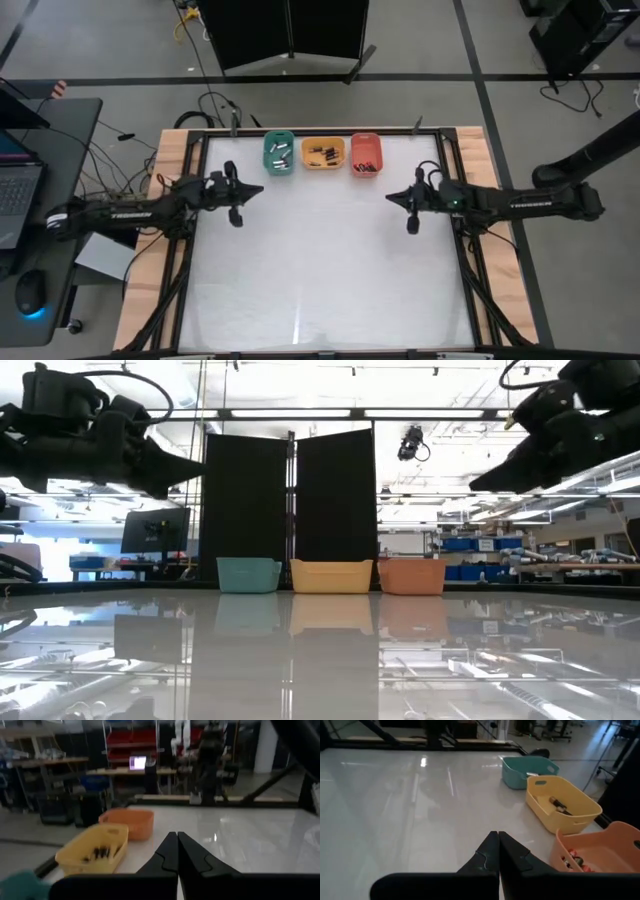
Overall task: Sort batteries
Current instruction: Return to Home Position
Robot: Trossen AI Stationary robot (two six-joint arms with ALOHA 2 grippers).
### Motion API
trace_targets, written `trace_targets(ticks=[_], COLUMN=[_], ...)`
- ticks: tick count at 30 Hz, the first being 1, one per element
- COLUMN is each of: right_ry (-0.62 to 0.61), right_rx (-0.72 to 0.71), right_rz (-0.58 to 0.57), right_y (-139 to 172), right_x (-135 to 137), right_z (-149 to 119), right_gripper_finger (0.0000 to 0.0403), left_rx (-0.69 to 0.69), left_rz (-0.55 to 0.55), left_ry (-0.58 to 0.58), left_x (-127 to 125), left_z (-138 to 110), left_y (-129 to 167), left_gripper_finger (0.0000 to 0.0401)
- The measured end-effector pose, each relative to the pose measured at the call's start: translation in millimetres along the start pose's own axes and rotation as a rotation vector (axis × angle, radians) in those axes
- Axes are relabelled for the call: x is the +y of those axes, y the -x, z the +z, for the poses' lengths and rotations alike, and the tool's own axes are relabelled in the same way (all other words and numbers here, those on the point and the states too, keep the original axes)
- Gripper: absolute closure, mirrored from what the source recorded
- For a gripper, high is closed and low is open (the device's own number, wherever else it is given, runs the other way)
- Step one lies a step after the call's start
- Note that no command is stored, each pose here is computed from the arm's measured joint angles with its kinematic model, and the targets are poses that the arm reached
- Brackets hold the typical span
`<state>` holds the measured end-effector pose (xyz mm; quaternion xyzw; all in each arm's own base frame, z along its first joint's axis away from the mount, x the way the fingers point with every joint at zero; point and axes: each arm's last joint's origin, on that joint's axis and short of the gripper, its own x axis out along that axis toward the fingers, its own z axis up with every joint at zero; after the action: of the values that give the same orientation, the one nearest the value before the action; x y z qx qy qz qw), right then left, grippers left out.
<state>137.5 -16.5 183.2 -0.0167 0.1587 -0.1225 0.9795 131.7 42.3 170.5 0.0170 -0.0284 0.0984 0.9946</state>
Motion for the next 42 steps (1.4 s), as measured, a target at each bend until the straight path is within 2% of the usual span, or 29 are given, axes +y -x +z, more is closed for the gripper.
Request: trace_targets(ticks=[5,9,13,21,25,29,34,42], right_ry=[0.001,-0.036,-0.052,-0.015,-0.005,0.019,0.001,-0.032], right_rx=[-0.031,-0.055,-0.079,-0.142,-0.221,-0.308,-0.304,-0.264], right_rz=[0.043,0.056,0.078,0.070,0.076,0.142,0.162,0.051], right_y=[6.2,9.0,15.2,29.3,33.7,32.6,31.1,33.8], right_x=[2.5,2.9,4.7,8.6,8.7,8.2,0.7,-8.8], right_z=[-17.6,-36.8,-41.8,-31.6,-27.6,-28.9,-30.2,-27.5], right_gripper_finger=[0.0398,0.0398,0.0398,0.0398,0.0398,0.0398,0.0398,0.0398], left_rx=[0.032,0.015,0.016,0.072,0.032,0.054,0.043,0.045], left_rz=[0.007,0.011,0.050,0.071,-0.041,-0.002,0.019,0.035], left_ry=[0.005,-0.040,-0.055,-0.002,0.009,0.003,-0.023,-0.022], left_x=[-6.0,-12.2,-14.4,-14.3,-17.9,-16.8,-15.5,-12.3], left_z=[-0.6,2.8,4.0,-2.5,0.5,-1.5,-0.5,-0.8], left_y=[5.9,11.6,18.8,37.3,40.4,39.8,40.4,40.4], left_gripper_finger=[0.0399,0.0400,0.0399,0.0396,0.0395,0.0394,0.0394,0.0394])
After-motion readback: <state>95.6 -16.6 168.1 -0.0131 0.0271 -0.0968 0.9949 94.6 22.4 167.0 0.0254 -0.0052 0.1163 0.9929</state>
